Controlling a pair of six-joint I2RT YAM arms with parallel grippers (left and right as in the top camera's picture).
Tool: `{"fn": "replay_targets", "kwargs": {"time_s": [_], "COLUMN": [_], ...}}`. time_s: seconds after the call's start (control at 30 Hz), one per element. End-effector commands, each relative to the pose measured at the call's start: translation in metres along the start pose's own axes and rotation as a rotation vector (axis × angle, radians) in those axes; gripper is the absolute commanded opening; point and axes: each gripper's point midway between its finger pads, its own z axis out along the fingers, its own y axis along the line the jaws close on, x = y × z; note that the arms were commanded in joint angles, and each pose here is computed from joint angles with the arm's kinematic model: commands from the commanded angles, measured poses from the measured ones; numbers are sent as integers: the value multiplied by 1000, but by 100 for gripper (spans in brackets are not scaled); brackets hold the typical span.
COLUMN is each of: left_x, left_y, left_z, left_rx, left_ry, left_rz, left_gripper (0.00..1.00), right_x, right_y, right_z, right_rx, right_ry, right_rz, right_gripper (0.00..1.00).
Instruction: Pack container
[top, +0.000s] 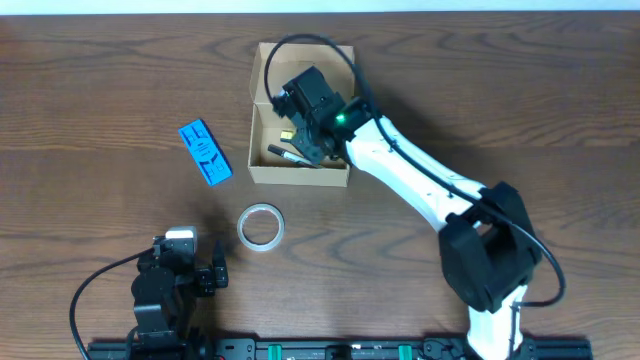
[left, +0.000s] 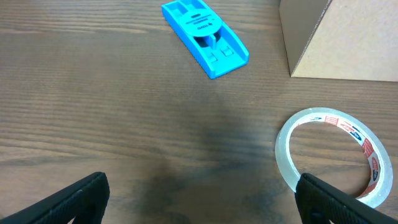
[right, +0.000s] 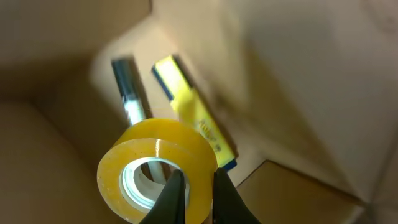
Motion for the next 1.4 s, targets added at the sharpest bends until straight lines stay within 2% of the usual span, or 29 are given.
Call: {"fn": "replay_targets", "kwargs": {"time_s": [0.0,0.1,0.13,0.3,0.5,0.57,0.63,0.77,0.9,1.03,1.2,1.37], "left_x": [2,2,2,2,2,2,2,2,2,2,2,2], "left_y": [1,1,1,1,1,1,1,1,1,1,1,1], "left_z": [1,1,1,1,1,1,1,1,1,1,1,1], "left_rx": [-6,-6,-6,-6,-6,-6,-6,-6,-6,-6,-6,-6], "left_ry": [3,3,3,3,3,3,3,3,3,3,3,3], "left_rz": [6,6,6,6,6,6,6,6,6,6,6,6], "left_gripper": [95,95,95,95,95,95,95,95,95,95,95,95], "right_x": [-1,4,4,2,-8,-16,-26,-41,-31,-13,36,88], "right_y": [-2,-2,-2,-2,-4,-6,-10,-21,-32,-36,-38,-26], "right_z": [2,4,5,5,5,0,-11,-56,-104,-147,-183,-196], "right_rx": [-33,-44,-44,-40,-29,-21,-13,2,-14,-34,5,32], "right_ry": [3,20,20,9,-27,-55,-85,-145,-161,-209,-278,-333], "right_rz": [-130,-138,-138,-138,-133,-110,-78,17,156,178,223,304], "right_gripper": [2,7,13,26,35,48,68,98,99,99,99,99]}}
